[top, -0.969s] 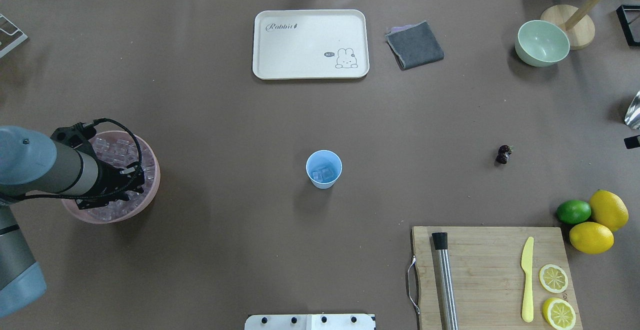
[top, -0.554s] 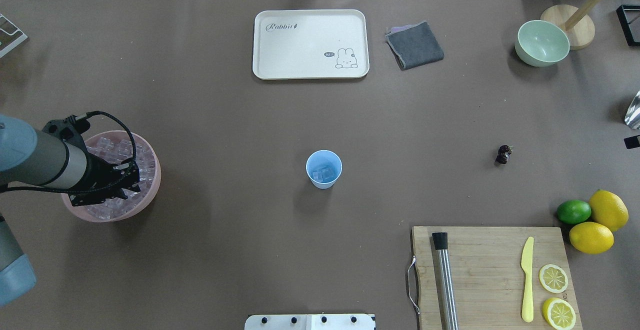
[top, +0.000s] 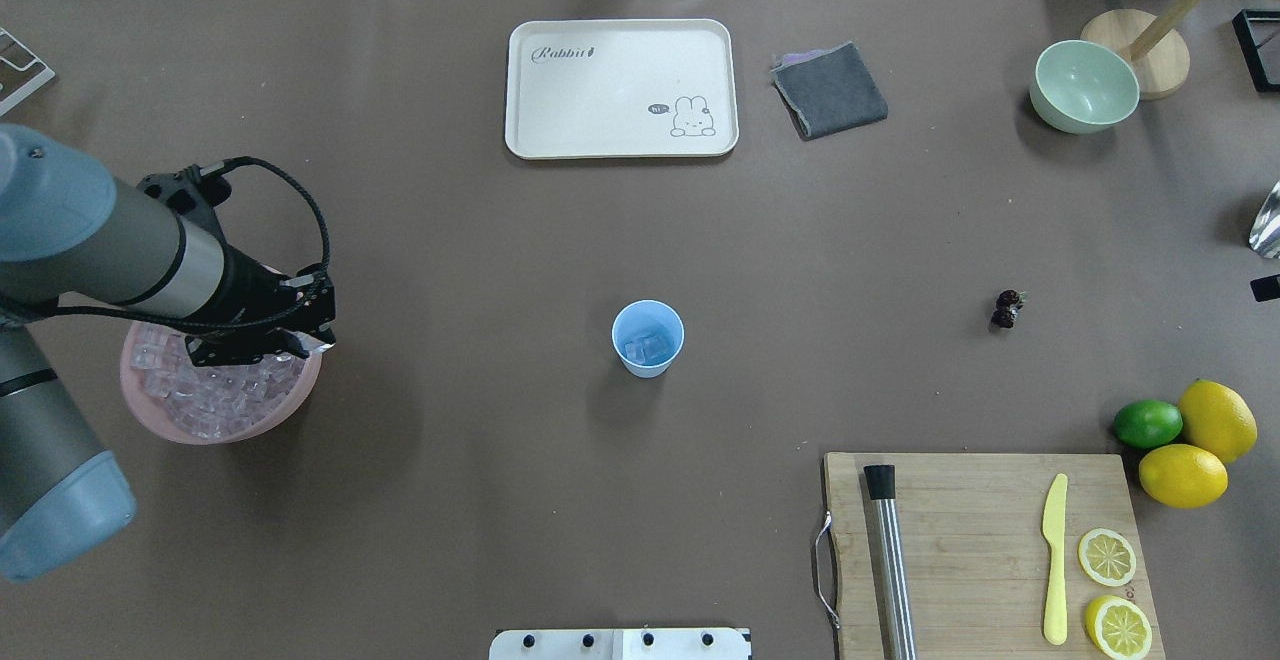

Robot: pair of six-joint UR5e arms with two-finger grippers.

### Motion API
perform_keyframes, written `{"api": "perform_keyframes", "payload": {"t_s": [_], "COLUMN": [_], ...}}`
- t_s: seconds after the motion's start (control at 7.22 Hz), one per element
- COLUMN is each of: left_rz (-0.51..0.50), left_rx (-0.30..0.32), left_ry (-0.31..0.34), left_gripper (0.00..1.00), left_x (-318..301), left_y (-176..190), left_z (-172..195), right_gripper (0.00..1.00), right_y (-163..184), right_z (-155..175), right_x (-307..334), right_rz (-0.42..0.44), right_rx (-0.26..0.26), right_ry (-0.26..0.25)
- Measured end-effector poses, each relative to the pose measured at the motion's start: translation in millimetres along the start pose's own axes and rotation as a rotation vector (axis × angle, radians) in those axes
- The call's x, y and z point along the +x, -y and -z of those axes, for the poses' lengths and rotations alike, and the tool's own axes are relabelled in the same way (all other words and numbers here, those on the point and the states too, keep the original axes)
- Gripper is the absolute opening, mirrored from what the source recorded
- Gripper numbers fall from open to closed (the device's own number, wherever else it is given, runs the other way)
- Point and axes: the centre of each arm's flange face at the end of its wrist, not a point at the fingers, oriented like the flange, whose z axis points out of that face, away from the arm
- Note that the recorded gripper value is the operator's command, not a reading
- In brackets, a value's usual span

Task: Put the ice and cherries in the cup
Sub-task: 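Carry ice to the cup with left gripper while right arm reaches for cherries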

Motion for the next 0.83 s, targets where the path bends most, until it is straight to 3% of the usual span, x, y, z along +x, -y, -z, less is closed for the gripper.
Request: {"api": "perform_keyframes", "payload": {"t_s": [0.42,0.83], "left_rz": [-0.046,-0.072], "left_rx": [-0.052,-0.062], "left_ry": [-0.047,-0.107], "left_gripper": [0.0,0.0], "left_x": [119.0,192.6], "left_y": [-54.3,-77.9], "left_z": [0.8,-44.1], "right_gripper": [1.0,1.0], "right_y": [6.1,21.8], "right_z": [-0.5,-25.9], "right_x": [-12.2,-53.5], "right_rz": [0.004,0.035], "right_rx": [0.004,-0.024], "right_ry": [0.004,0.01]}}
